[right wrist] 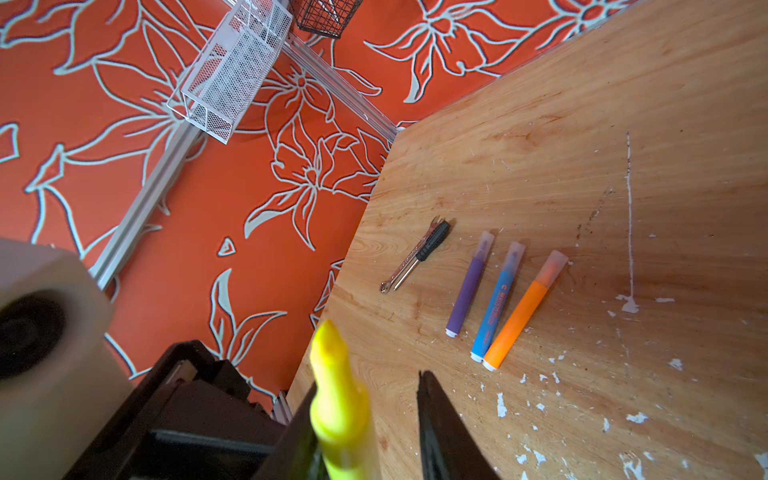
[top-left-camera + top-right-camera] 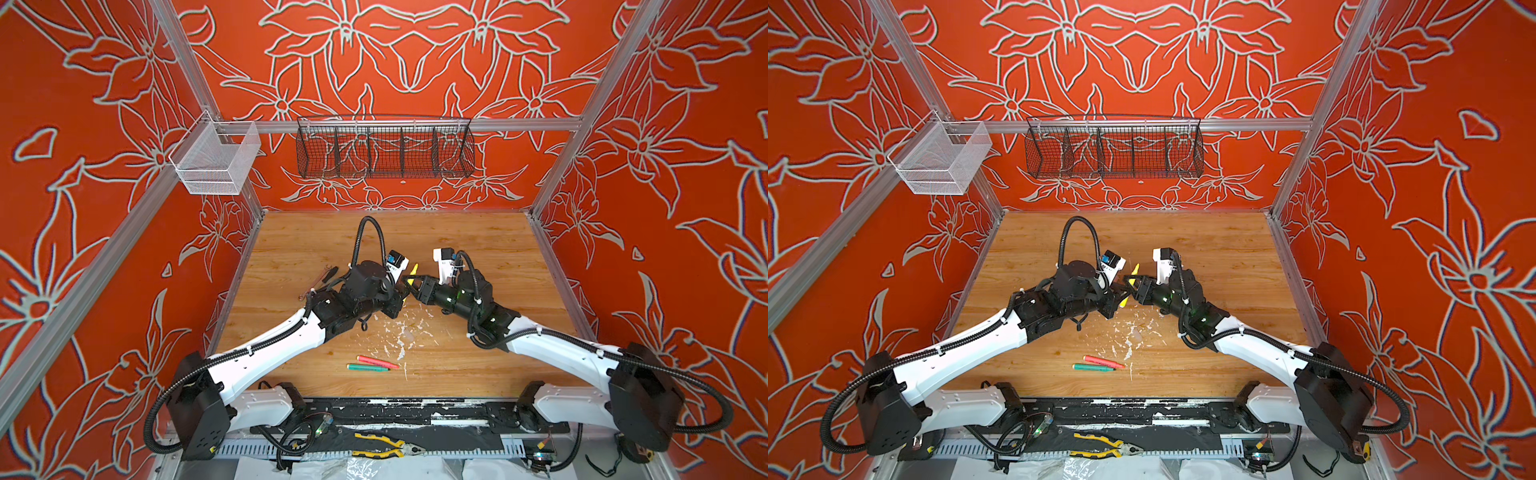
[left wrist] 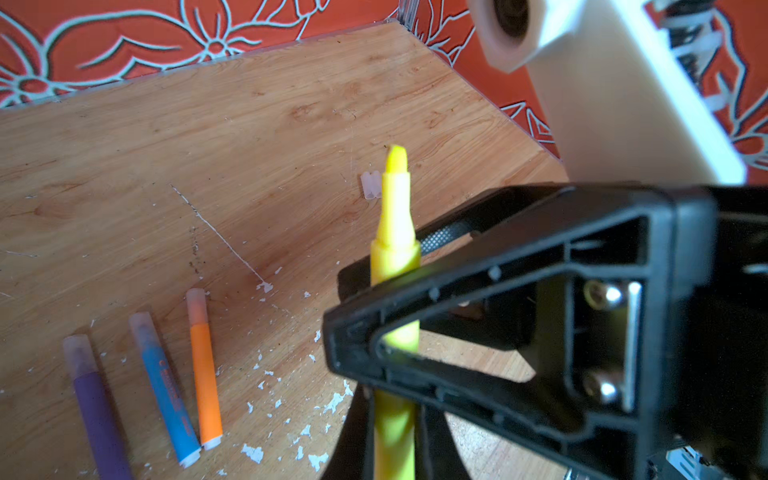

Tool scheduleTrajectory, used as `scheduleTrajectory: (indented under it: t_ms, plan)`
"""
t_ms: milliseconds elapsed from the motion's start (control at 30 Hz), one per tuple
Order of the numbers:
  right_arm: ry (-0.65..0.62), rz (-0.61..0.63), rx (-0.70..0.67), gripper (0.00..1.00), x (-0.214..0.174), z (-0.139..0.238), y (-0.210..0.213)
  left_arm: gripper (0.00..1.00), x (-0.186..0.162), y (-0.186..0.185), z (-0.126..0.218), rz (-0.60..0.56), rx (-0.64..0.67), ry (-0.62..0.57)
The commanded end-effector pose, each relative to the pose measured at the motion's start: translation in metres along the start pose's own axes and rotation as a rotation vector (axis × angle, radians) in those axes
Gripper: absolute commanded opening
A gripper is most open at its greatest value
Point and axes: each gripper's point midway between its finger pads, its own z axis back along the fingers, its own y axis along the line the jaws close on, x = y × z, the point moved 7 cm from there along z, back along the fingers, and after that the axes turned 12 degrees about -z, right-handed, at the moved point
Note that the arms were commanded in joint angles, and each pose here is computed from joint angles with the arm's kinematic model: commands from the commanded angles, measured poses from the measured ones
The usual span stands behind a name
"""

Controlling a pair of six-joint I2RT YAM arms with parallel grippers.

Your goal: Insert the pens into the pen caps

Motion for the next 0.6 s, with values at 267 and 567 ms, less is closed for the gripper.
scheduleTrajectory:
  t_ms: [267,567]
  plan:
    - [-0.028,0.014,0.02,0.05,0.0054,0.0026,0.0079,0.0,0.0042,-0.0045,-0.0002,-0.025,-0.026,-0.027]
    - [-0.004,-0.02,0.067,0.0,0.001,0.0,0.009,0.34,0.0013,-0.0007,-0.0028,-0.02,0.007,-0.024]
